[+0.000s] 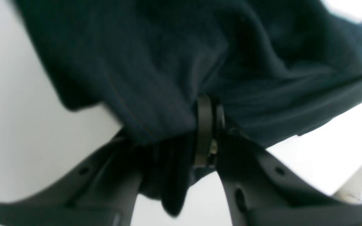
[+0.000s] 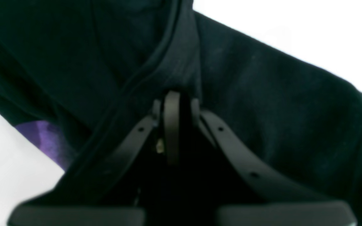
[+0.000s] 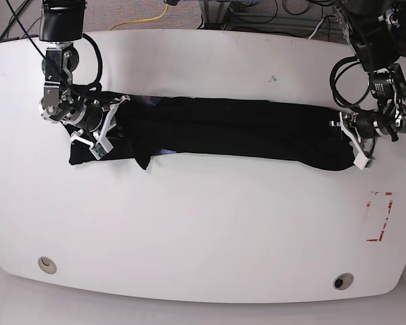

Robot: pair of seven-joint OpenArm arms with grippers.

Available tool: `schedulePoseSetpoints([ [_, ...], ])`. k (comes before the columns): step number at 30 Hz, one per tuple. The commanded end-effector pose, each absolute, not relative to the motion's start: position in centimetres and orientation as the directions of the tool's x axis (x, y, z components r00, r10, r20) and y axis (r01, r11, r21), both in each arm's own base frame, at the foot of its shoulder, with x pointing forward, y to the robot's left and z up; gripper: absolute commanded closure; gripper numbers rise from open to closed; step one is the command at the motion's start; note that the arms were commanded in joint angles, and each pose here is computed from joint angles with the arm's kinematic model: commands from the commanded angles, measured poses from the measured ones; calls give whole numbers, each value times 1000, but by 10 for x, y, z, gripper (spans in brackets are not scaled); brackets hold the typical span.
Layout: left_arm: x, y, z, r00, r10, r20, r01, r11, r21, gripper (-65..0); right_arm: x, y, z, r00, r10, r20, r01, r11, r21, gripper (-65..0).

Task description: Layout the t-shirt on the table in an organized manner, then fold the t-shirt properly

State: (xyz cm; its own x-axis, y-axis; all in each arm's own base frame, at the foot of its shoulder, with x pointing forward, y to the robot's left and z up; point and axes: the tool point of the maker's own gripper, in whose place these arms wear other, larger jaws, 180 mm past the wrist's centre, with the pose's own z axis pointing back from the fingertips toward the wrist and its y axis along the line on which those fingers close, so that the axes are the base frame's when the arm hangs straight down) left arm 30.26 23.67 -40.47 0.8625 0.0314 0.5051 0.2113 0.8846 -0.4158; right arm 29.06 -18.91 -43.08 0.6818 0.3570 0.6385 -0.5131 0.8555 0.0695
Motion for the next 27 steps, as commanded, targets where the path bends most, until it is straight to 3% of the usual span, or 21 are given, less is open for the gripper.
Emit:
schedulePoseSetpoints([
  [1, 315, 245, -372, 802, -24, 597, 272, 904, -329, -111, 272, -212, -450, 743, 435, 510, -509, 861, 8, -43],
  [10, 313, 238, -331, 734, -184, 654, 376, 911, -167, -111, 273, -212, -450, 742, 435, 511, -509, 861, 7, -43],
  [18, 316, 195, -307, 642, -371, 671, 539, 840, -52, -111, 273, -212, -449, 741, 434, 513, -509, 861, 8, -43],
  [27, 315, 174, -303, 604, -426, 674, 599, 800, -31, -128, 273, -211, -449, 741, 433, 513, -509, 861, 9, -43],
])
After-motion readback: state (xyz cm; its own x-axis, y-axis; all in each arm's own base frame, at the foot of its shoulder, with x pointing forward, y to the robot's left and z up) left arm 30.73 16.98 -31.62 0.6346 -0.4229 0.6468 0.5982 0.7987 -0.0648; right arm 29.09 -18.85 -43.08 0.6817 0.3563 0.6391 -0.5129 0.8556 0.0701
